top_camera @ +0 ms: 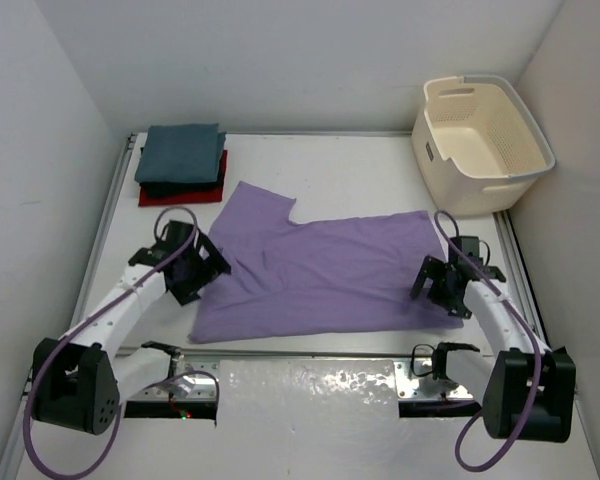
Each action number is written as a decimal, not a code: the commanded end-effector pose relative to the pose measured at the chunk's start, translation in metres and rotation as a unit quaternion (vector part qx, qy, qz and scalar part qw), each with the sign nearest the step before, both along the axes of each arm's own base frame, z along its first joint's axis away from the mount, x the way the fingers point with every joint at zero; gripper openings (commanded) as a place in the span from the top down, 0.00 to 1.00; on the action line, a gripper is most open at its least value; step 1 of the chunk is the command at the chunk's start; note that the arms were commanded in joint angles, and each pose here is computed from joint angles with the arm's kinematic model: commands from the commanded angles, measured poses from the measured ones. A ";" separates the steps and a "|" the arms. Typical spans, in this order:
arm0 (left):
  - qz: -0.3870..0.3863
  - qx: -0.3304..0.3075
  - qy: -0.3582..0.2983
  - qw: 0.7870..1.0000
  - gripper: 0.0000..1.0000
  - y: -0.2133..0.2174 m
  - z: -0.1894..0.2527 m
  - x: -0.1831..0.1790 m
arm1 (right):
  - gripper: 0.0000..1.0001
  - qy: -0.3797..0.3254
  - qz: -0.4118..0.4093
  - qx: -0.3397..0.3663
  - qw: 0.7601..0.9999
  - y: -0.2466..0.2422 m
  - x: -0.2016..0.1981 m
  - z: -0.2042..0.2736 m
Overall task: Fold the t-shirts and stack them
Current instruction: Fold the flattened tshirt in 1/3 of the way, then grap the side of the flattened tshirt furthest away from the robot with both arms
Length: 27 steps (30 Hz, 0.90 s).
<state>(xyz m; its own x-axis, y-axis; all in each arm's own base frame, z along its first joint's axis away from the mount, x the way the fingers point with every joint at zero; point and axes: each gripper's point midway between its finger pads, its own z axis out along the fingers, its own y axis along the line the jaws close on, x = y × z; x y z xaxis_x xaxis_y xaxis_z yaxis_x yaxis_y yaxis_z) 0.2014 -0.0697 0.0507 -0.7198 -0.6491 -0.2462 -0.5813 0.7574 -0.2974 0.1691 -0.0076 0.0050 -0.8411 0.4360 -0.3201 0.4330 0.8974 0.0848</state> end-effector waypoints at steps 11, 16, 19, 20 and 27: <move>-0.134 0.083 -0.280 0.947 0.00 -0.032 0.127 0.258 | 0.01 -0.226 0.017 -0.051 0.973 -0.024 0.166 0.110; -0.156 0.153 -0.234 0.947 0.00 -0.035 0.092 0.325 | 0.01 -0.239 0.027 -0.092 0.966 -0.025 0.202 0.128; -0.183 0.145 -0.233 0.944 0.00 -0.049 0.075 0.357 | 0.01 -0.242 0.026 -0.107 0.964 -0.025 0.211 0.128; -0.182 0.146 -0.252 0.939 0.00 -0.053 0.089 0.374 | 0.01 -0.240 0.027 -0.108 0.964 -0.024 0.213 0.126; -0.216 0.175 -0.206 0.938 0.03 -0.064 0.035 0.400 | 0.01 -0.209 0.035 -0.111 0.971 -0.022 0.217 0.104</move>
